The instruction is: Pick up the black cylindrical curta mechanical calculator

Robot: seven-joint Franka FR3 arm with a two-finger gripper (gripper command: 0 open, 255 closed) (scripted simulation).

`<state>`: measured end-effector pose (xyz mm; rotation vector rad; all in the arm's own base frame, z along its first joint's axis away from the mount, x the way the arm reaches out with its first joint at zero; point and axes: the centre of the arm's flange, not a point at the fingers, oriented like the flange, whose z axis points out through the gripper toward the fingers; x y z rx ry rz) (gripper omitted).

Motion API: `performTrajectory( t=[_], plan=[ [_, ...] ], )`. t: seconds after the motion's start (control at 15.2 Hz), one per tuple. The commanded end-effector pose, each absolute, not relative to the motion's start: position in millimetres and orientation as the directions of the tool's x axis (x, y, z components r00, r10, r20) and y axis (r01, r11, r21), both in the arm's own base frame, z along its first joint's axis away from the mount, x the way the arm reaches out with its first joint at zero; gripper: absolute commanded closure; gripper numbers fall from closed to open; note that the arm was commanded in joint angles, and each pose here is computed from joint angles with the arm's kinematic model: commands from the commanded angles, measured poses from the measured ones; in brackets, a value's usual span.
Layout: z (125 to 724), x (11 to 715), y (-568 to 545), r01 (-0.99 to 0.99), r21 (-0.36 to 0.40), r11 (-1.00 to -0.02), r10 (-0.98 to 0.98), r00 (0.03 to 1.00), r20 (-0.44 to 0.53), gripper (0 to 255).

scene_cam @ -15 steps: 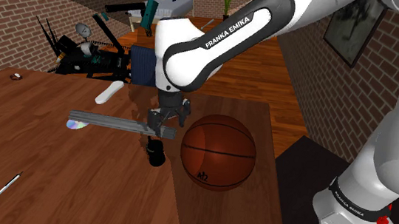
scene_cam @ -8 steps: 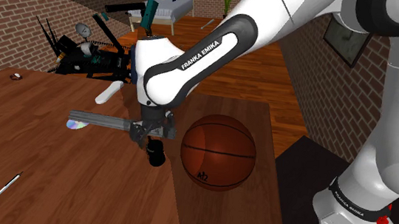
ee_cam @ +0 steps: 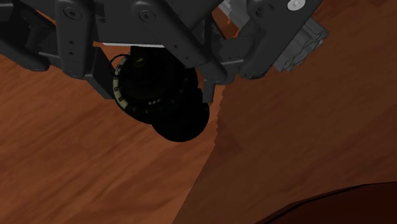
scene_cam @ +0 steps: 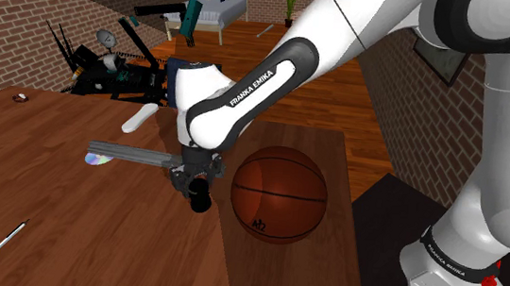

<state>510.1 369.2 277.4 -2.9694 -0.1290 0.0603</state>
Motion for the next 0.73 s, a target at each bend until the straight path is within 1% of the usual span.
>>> performTrajectory(
  t=[0.0,0.53,0.66],
  plan=[
    [277,510,369,0.083,-0.170,-0.982,0.090,0.995,-0.033,255],
    [277,510,369,0.083,-0.170,-0.982,0.090,0.995,-0.033,255],
    [287,510,369,0.083,-0.170,-0.982,0.090,0.995,-0.033,255]
  ],
)
